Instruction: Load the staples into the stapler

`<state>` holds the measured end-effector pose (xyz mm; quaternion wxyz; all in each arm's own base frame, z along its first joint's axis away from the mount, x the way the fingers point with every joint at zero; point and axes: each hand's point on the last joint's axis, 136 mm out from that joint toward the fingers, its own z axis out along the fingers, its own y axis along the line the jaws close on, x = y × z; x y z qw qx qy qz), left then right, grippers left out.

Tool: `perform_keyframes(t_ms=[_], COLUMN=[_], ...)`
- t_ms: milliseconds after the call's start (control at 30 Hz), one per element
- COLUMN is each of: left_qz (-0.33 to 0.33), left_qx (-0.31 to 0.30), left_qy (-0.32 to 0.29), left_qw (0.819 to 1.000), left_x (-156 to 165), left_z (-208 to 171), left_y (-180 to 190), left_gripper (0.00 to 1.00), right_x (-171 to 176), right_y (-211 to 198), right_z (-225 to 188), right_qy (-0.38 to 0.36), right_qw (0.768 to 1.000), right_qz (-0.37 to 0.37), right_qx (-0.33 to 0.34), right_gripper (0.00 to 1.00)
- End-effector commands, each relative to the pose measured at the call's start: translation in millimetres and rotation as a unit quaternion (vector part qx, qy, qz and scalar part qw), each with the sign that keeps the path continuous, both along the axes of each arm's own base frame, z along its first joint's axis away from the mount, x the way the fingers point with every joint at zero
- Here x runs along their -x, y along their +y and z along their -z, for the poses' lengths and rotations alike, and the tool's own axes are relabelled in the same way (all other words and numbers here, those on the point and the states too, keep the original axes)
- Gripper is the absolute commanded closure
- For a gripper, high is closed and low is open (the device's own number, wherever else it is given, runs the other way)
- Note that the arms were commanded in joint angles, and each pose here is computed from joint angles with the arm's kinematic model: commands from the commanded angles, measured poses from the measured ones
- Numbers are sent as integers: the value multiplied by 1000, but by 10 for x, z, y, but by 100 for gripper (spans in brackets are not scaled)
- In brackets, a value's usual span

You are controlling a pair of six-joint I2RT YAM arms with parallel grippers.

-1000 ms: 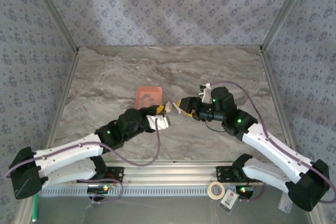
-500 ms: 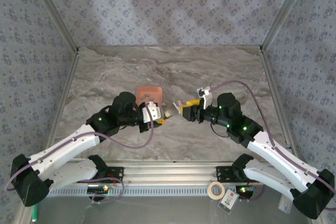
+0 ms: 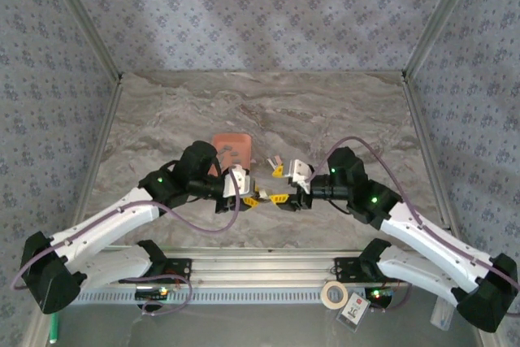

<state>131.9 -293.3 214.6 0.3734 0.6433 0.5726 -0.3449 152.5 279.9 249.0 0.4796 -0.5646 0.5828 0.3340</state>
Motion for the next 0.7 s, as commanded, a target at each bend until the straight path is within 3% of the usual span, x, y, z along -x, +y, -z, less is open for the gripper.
perform_keyframes(t_ms=[0,367,667], left_qz=[32,35,39], left_qx=[20,26,25], left_qy=[-9,-16,-14], left_qw=[999,999,999], left_x=[59,48,52], left_z=[-144,-138,-138], left_y=[-35,-57,-61], left_gripper=[100,100,100], right_x=[76,249,237], right_y=[72,148,185], right_z=[32,65,16], right_qy=[-36,-8,-12], right_qw=[998,993,993], right_qz=[-46,-112,-114], right_qx=[30,39,25], right_gripper=[43,58,55])
